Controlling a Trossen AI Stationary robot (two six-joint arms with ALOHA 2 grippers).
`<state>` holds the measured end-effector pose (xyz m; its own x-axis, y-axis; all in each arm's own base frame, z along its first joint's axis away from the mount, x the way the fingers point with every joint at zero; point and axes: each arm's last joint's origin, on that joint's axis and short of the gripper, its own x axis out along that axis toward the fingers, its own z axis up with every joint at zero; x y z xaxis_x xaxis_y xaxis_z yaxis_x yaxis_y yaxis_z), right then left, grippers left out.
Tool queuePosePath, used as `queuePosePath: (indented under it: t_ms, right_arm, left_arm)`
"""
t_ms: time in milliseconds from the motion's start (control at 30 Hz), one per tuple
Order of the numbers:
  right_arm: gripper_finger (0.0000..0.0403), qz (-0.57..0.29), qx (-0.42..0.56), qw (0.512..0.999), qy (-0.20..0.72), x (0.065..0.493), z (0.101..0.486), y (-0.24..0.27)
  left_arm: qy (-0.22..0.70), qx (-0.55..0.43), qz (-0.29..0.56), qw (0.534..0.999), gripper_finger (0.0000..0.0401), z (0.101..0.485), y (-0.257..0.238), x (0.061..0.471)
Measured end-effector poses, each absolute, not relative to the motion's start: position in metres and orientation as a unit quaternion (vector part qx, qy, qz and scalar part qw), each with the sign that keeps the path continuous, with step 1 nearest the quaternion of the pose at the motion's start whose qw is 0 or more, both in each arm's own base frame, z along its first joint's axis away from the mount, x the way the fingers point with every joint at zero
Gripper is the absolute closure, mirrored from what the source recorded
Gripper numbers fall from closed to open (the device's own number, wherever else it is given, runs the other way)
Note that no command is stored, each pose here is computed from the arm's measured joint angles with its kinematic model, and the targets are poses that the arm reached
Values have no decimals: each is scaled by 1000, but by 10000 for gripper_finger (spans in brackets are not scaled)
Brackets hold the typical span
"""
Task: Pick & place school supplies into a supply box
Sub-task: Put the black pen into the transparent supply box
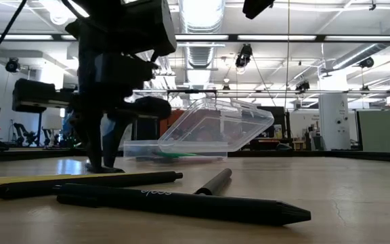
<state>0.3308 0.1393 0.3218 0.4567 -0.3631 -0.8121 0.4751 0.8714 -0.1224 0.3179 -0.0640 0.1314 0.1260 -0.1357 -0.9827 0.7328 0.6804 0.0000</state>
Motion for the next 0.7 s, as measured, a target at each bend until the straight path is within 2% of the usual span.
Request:
queuePosePath:
  t_ms: [133, 233, 300, 400, 467, 600, 700]
  right_arm:
    - [344, -243, 54, 852, 461, 331, 322, 139]
    - [344, -241, 50, 852, 462, 331, 322, 139]
    - [344, -244, 55, 852, 461, 331, 322, 139]
    - [344, -254, 63, 852, 453, 331, 322, 139]
    - [344, -269, 67, 853, 442, 331, 322, 138]
    - [344, -284, 67, 855, 428, 331, 323, 138]
    - [344, -283, 63, 856, 428, 331, 323, 137]
  left_arm:
    - [591, 176, -246, 748, 390, 152, -69, 314]
    - [598, 66, -180, 778, 392, 176, -71, 302]
    - [553, -19, -133, 822, 392, 202, -70, 296]
    - [494, -124, -60, 858, 393, 227, -58, 278]
    - [422, -185, -6, 887, 393, 242, -44, 270]
    - [318, -285, 116, 897, 390, 249, 3, 262]
    - [313, -330, 164, 875, 389, 229, 34, 266]
